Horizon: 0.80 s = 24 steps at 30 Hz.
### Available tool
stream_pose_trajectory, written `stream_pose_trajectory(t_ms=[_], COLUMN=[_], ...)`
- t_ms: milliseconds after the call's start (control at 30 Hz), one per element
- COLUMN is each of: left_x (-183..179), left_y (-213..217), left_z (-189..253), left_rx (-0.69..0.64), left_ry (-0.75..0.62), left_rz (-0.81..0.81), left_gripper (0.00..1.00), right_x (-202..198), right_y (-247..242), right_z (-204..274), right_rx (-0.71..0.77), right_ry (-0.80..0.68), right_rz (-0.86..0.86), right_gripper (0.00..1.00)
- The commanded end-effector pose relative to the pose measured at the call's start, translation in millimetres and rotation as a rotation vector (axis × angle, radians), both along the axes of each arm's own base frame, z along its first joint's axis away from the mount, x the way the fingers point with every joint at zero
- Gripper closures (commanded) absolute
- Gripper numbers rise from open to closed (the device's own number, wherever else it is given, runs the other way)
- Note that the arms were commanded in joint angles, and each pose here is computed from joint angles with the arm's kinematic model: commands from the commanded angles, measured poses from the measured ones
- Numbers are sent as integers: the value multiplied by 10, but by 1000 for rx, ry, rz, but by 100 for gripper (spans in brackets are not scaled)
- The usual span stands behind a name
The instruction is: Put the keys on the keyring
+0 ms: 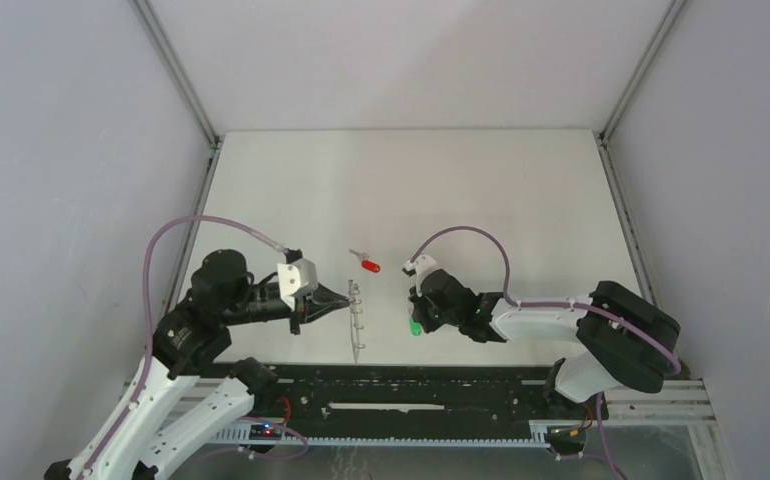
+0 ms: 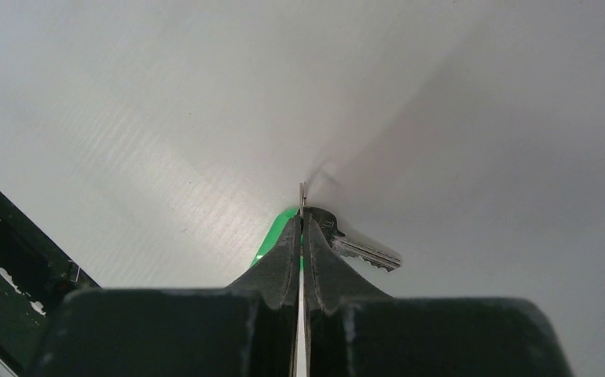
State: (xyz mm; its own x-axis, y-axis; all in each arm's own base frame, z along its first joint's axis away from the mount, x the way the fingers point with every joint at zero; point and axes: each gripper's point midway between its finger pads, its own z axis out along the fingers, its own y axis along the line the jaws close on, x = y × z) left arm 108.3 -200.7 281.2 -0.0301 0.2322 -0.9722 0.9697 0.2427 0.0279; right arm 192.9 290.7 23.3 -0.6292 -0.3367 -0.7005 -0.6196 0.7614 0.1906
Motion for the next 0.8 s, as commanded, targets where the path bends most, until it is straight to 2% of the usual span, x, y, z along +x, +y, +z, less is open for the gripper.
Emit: stream_pose_trajectory(t_ms=[0, 200, 433, 767], left_x=[35, 33, 66, 164], left_y=[-17, -13, 12, 48], left_z=[227, 215, 85, -153], left_rx=[-46, -42, -13, 49], left_ry=[-51, -46, -48, -81], left_rz=[7, 8, 25, 45], left_gripper=[100, 100, 100, 100], right_x=[121, 148, 37, -755], right_y=[6, 25, 64, 166], right_z=[71, 168, 431, 1467], right_rx=[18, 38, 67, 277], right_ry=[-49, -76, -138, -87], right_rz=[-39, -43, 27, 301], right_gripper=[98, 100, 100, 100])
